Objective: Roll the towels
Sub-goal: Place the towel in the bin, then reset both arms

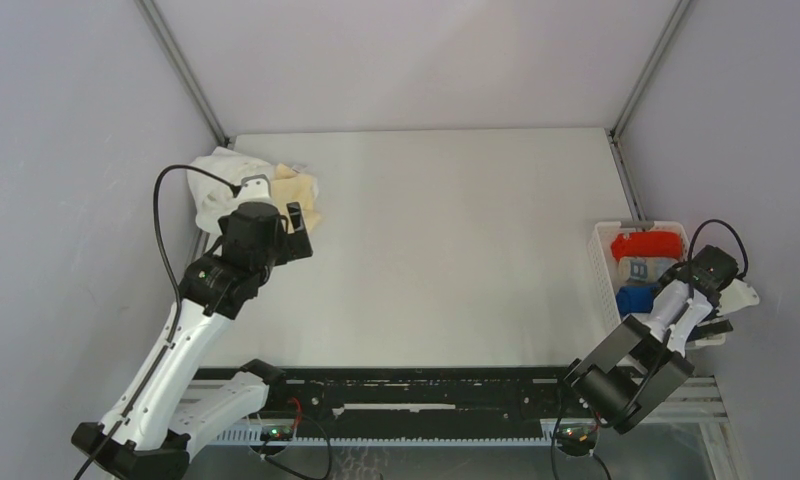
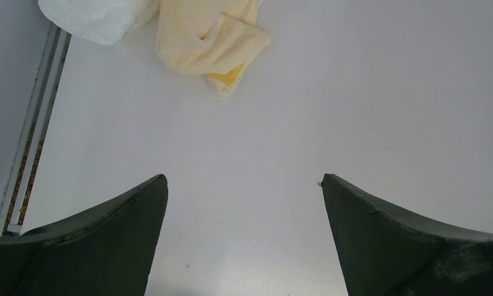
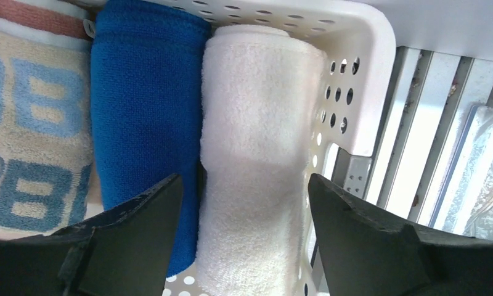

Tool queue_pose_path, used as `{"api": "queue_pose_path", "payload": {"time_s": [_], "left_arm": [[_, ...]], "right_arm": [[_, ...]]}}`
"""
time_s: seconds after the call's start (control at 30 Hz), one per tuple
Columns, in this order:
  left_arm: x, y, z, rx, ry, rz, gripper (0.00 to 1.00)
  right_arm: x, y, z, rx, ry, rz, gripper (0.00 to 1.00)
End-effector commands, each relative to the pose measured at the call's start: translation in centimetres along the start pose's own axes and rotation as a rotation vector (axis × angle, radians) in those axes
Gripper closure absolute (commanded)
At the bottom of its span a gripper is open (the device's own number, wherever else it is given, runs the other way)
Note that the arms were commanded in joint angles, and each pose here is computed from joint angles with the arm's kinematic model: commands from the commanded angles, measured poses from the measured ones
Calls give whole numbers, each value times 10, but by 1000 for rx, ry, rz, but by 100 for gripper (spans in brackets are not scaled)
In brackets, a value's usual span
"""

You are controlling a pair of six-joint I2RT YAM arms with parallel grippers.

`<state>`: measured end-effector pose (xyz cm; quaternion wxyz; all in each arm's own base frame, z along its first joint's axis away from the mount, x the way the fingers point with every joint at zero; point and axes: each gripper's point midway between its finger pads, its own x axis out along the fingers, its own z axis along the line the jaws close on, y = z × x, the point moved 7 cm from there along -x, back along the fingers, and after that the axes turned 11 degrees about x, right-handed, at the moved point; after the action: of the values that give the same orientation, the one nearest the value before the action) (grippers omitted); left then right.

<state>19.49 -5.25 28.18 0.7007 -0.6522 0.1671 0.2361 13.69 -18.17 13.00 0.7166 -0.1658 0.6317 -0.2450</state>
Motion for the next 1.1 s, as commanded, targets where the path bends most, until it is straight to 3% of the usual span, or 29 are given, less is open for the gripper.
{"api": "queue_pose_path", "payload": {"time_s": [0.0, 0.33, 0.5, 0.67, 0.87, 1.07], "left_arm": [[-2, -2, 3, -7, -1, -41, 0], [-2, -4, 4, -19, 3, -44, 0], [-10, -9, 10, -52, -4, -87, 0], [-32, -12, 28, -116, -65, -173, 0], [-67, 4, 57, -218, -143, -257, 0], [-95, 31, 74, -343, -105, -380, 0]], "right_arm": [[-1, -3, -4, 16, 29, -21, 23], [-44, -7, -2, 63, -127, -69, 15], [-90, 0, 8, 51, -336, -61, 7], [-155, 10, 25, -82, -620, -86, 3], [-233, 5, 25, -283, -897, -221, 0], [-264, 10, -6, -399, -1106, -344, 0]]}}
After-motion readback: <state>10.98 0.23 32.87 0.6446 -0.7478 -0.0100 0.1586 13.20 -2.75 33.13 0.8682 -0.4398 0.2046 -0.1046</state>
